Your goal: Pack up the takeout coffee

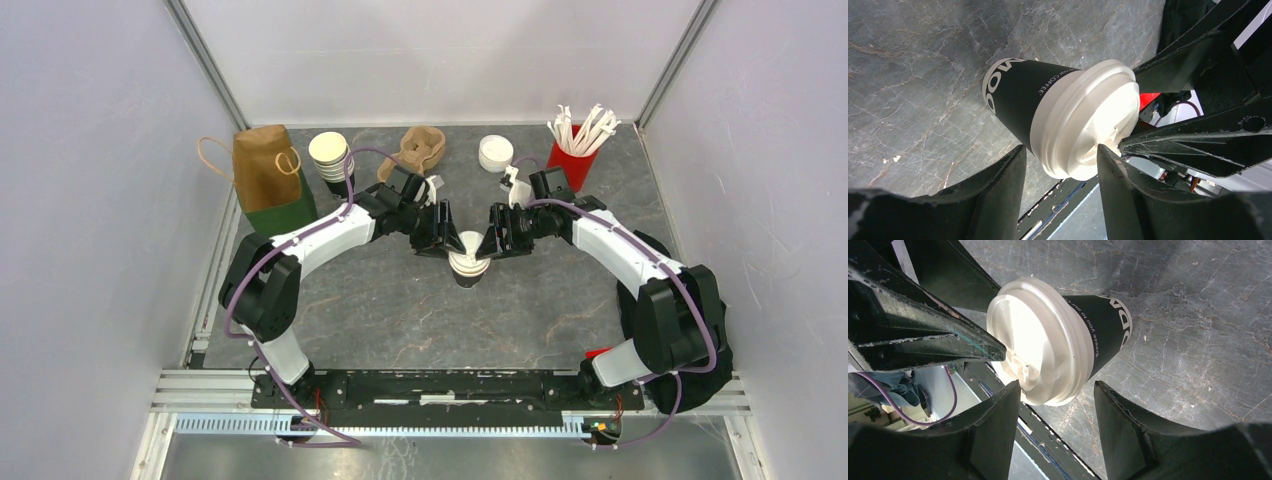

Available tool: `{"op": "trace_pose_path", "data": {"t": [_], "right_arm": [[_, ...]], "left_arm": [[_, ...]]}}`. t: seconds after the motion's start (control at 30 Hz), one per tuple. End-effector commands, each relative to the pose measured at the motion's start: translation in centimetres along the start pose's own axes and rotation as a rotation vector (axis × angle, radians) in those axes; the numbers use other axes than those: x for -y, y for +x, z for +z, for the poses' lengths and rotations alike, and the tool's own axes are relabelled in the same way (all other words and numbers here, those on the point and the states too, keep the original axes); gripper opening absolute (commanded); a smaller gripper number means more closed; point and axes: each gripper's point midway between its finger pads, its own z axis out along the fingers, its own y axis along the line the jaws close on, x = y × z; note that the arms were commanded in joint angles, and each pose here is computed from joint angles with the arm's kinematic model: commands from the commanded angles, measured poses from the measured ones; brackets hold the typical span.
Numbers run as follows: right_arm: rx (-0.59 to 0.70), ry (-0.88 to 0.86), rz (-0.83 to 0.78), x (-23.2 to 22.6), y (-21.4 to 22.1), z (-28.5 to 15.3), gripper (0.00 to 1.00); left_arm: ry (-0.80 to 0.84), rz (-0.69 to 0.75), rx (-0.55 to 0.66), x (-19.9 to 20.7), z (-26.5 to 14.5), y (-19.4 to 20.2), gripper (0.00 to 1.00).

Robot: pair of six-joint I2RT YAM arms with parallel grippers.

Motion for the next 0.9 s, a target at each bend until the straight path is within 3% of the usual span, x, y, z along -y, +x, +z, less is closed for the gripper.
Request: {"op": "trace_pose_path", "data": {"t": [0.0, 0.23, 0.43, 0.87], "right_arm": [[0.03, 0.012, -0.049, -0.6, -1.0, -0.7, 0.63], [0.014, 0.001, -0.065, -1.2, -0.5, -0.8, 0.64], [0.076, 0.049, -0.103, -1.3, -2.7, -1.5, 0.69], [0.055, 0.159, -0.165, -1.2, -3.3, -1.6, 0.62]], "left_arm": [[0.018, 0.054, 0.013, 0.7, -0.9, 0.2, 0.6], [0.028, 0.06, 0.004, 0.9, -1.1, 0.4, 0.6], [0.03, 0.06, 0.002, 1.0, -1.4, 0.6, 0.59], [0.05, 0.072, -0.004, 1.6, -1.5, 0.4, 0.58]]}}
